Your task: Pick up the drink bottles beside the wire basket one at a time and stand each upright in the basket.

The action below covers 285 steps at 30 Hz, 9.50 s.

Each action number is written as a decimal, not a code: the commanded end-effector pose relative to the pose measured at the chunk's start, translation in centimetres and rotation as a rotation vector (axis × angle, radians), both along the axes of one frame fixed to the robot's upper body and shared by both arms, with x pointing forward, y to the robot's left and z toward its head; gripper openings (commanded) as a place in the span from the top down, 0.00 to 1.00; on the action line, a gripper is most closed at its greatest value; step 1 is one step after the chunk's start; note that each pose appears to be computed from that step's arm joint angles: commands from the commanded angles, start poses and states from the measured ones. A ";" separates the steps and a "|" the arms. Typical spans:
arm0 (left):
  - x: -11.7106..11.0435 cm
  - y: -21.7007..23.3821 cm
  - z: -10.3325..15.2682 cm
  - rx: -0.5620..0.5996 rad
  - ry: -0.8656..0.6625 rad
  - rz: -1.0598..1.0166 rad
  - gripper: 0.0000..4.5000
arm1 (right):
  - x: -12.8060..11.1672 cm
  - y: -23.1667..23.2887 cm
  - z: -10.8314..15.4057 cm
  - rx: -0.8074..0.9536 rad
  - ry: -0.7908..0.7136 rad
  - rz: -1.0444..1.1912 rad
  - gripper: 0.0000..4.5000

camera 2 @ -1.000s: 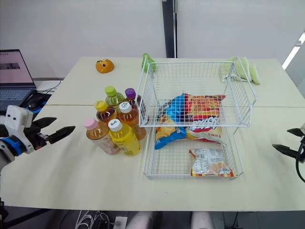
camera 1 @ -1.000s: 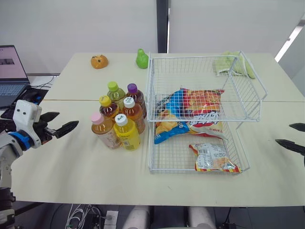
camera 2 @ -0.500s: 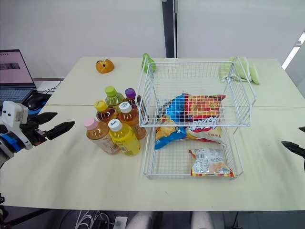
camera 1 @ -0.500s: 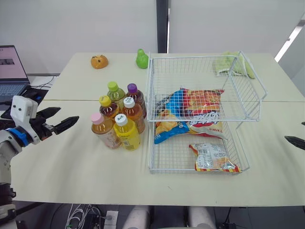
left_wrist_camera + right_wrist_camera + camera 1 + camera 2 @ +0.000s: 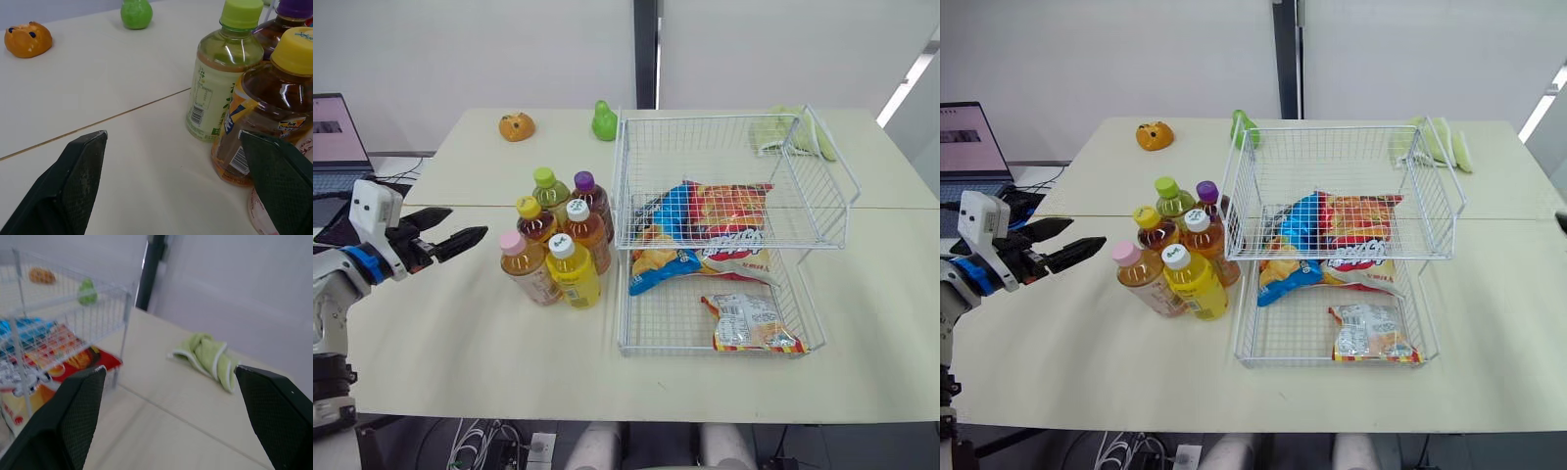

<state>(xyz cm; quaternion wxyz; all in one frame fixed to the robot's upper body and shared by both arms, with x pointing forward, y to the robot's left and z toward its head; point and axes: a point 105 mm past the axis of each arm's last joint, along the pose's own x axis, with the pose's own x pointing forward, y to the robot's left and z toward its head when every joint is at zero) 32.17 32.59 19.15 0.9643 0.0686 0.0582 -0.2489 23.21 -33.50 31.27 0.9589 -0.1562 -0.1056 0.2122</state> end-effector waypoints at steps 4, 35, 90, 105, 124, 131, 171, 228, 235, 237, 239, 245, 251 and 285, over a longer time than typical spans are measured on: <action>-0.5 0.2 0.7 0.000 -0.018 -0.003 0.01 | -1.1 6.8 5.1 0.000 -0.086 0.275 0.00; -11.3 -4.7 3.0 -0.059 -0.006 0.065 0.01 | -0.1 22.2 -1.6 -0.250 0.223 1.041 0.00; -6.1 -9.5 2.0 -0.073 -0.185 0.113 0.69 | -0.1 22.1 -1.1 -0.239 0.203 1.006 0.00; -7.7 -6.6 13.5 -0.027 -0.176 -0.190 0.69 | 0.3 21.8 -0.9 -0.234 0.184 0.987 0.00; -4.1 -14.2 25.9 -0.058 -0.312 -0.629 0.69 | -0.8 19.0 0.7 -0.205 0.159 0.802 0.00; -3.1 -18.0 28.4 -0.037 -0.321 -0.819 0.69 | -1.6 18.4 0.9 -0.179 0.147 0.721 0.00; 5.0 -41.4 19.8 -0.029 -0.309 -0.853 0.69 | -2.4 14.8 1.5 -0.164 0.072 0.332 0.00; -2.4 -10.6 19.9 0.049 -0.239 -0.441 0.01 | -0.8 16.8 1.9 -0.207 0.041 0.549 0.00; -3.9 -4.1 14.3 0.087 -0.106 -0.185 0.01 | 0.3 16.9 0.8 -0.244 0.097 0.560 0.00; -4.1 -3.6 12.4 0.070 -0.069 -0.160 0.01 | 0.5 17.3 0.7 -0.243 0.112 0.581 0.00; -4.4 -3.4 10.6 0.052 -0.041 -0.140 0.01 | 0.5 17.8 0.7 -0.242 0.138 0.597 0.00; -3.9 -5.0 7.2 -0.034 -0.020 -0.105 0.01 | -0.2 19.8 0.5 -0.270 0.179 0.729 0.00; -1.8 -8.1 6.4 -0.099 -0.076 -0.036 0.01 | 0.0 20.8 0.2 -0.279 0.195 0.791 0.00; 1.9 -12.0 2.8 -0.149 -0.139 0.191 0.70 | 0.4 21.7 0.8 -0.265 0.191 0.818 0.00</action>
